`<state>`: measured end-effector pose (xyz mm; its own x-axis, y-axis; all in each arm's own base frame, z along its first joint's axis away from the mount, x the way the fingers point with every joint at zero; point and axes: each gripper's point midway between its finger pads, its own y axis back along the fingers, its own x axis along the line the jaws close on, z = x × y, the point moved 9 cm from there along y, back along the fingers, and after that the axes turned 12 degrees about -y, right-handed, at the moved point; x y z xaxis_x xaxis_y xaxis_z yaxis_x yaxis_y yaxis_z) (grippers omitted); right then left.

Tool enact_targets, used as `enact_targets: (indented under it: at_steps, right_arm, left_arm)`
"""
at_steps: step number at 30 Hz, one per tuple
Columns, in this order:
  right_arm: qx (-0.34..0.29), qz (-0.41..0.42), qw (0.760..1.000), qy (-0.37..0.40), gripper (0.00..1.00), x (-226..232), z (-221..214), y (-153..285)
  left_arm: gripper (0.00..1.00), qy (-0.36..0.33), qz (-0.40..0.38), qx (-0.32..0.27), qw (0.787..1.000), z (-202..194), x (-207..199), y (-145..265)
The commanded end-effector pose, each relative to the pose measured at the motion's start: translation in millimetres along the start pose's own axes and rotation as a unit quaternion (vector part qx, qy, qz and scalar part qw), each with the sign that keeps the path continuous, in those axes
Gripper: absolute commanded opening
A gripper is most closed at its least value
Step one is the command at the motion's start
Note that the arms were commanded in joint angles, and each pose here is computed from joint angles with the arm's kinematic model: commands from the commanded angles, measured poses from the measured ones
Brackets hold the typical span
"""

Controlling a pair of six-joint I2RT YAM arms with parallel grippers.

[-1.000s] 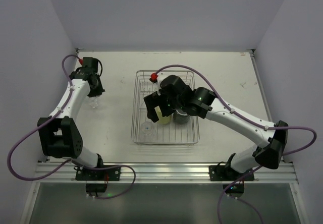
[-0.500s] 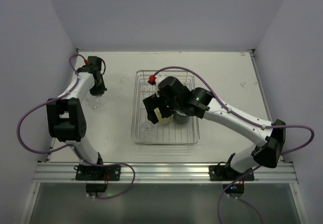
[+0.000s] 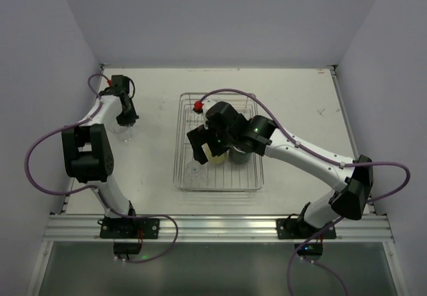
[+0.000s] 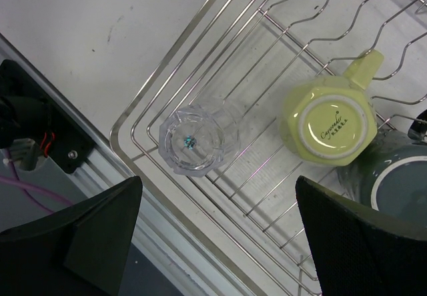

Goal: Unload the cups from the dish rack

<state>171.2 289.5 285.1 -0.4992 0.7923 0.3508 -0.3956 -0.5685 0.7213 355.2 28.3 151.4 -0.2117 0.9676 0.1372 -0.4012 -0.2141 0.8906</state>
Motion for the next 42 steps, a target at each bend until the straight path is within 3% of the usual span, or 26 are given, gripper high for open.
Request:
enact_targets:
  at_steps: [1,5,8,12,24,36,42]
  right_arm:
    - [-0.006,0.019,1.000,0.007,0.99,7,6,0]
    - [0.006,0.026,1.000,0.006,0.99,11,6,-2]
    - [0.009,0.019,1.000,0.005,0.99,12,6,-2]
    - [0.017,0.020,1.000,0.011,0.99,17,2,-3]
    - [0.083,-0.029,0.996,0.034,0.99,25,-21,-31]
    - [0.125,-0.003,0.989,0.078,0.99,24,-35,-51]
    - [0.140,-0.006,0.987,0.085,0.99,25,-38,-70]
  left_arm:
    - [0.00,0.005,-0.005,-0.030,1.000,14,0,-2]
    - [0.00,0.004,-0.010,-0.018,1.000,11,-1,-7]
    - [0.09,0.002,-0.011,-0.014,1.000,9,-2,-9]
    - [0.32,0.003,-0.010,-0.014,1.000,8,-1,-6]
    - [0.72,0.020,-0.036,-0.055,0.998,4,3,38]
    - [0.81,0.034,-0.132,-0.183,0.974,2,5,133]
    - [0.83,0.036,-0.177,-0.219,0.959,-6,3,160]
